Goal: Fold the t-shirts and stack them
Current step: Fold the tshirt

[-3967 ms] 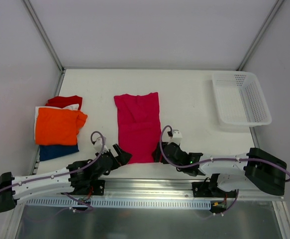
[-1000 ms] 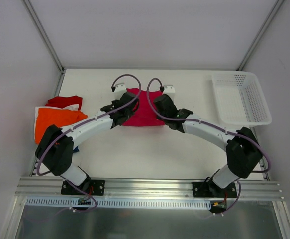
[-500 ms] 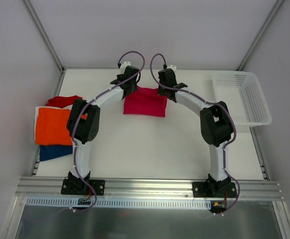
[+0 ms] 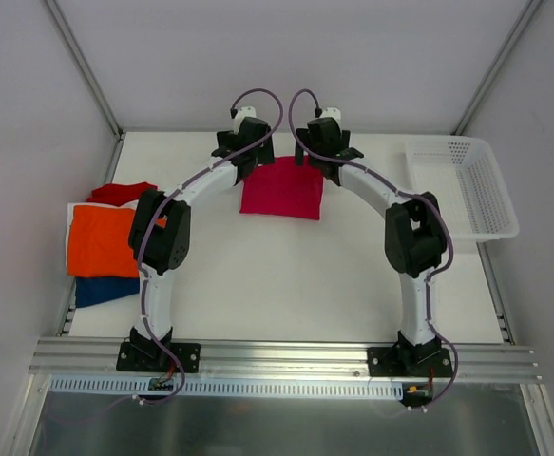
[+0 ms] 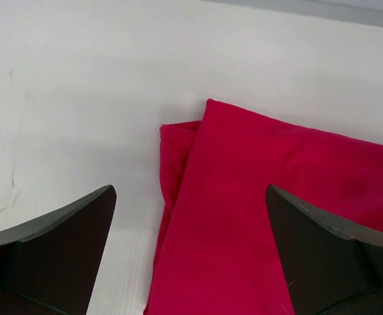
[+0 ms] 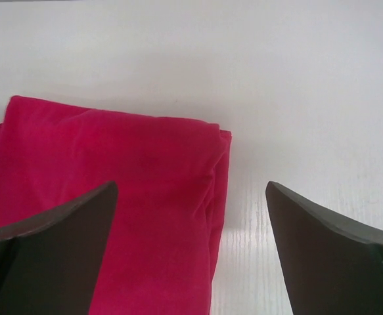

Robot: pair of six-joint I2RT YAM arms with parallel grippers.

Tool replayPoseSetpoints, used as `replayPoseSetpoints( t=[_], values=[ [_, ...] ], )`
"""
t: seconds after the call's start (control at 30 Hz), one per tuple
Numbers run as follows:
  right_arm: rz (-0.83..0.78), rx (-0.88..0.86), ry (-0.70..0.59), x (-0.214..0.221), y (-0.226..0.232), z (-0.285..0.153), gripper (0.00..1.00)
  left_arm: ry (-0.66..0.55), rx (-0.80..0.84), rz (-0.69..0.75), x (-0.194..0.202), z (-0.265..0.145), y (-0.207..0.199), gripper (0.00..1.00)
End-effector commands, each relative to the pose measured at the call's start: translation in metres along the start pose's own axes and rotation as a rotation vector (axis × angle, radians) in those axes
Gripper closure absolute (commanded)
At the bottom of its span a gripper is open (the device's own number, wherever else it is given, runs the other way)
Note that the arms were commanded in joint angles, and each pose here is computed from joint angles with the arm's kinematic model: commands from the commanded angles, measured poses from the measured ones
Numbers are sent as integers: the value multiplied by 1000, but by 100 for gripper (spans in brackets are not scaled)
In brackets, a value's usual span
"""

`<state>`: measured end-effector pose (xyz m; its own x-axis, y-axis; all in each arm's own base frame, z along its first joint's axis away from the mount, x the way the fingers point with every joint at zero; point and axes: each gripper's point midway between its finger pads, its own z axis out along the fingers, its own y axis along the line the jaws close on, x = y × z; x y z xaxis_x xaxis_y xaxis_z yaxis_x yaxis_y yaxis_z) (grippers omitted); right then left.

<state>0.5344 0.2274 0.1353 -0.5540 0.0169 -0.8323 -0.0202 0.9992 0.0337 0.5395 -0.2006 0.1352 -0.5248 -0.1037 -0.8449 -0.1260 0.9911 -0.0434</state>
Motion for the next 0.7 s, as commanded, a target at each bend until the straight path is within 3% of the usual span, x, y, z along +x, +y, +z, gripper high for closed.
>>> replayPoseSetpoints(
  t=[0.0,0.03,0.07,0.13,0.17,0.2,0.23,0.27,0.47,0.67],
  values=[
    [20,-77,-116,-48,8,-44,0,-90,134,-42,-40,-48,-26,1],
    [68,-102,-118,-49,12,-49,1,-62,166,-55,-30,-47,-32,5],
    [77,-114,-111,-44,13,-49,4,-50,174,-61,-24,-45,-35,15],
    [89,-143,-74,-27,18,-45,18,-23,203,-68,-14,-41,-42,33],
    [92,-151,-57,-20,20,-41,39,-1,208,-64,-4,-35,-44,61],
    [90,-173,-32,-13,25,-38,58,9,222,-67,-2,-33,-48,78],
    [96,-183,-14,-8,28,-36,99,23,234,-72,3,-30,-51,96],
    [96,-185,18,3,30,-29,99,47,252,-73,11,-26,-55,100],
    [126,-333,158,33,65,-14,100,139,278,-85,41,-12,-64,100],
    [163,-365,392,105,71,-11,99,277,226,-118,89,-18,-49,100]
  ],
)
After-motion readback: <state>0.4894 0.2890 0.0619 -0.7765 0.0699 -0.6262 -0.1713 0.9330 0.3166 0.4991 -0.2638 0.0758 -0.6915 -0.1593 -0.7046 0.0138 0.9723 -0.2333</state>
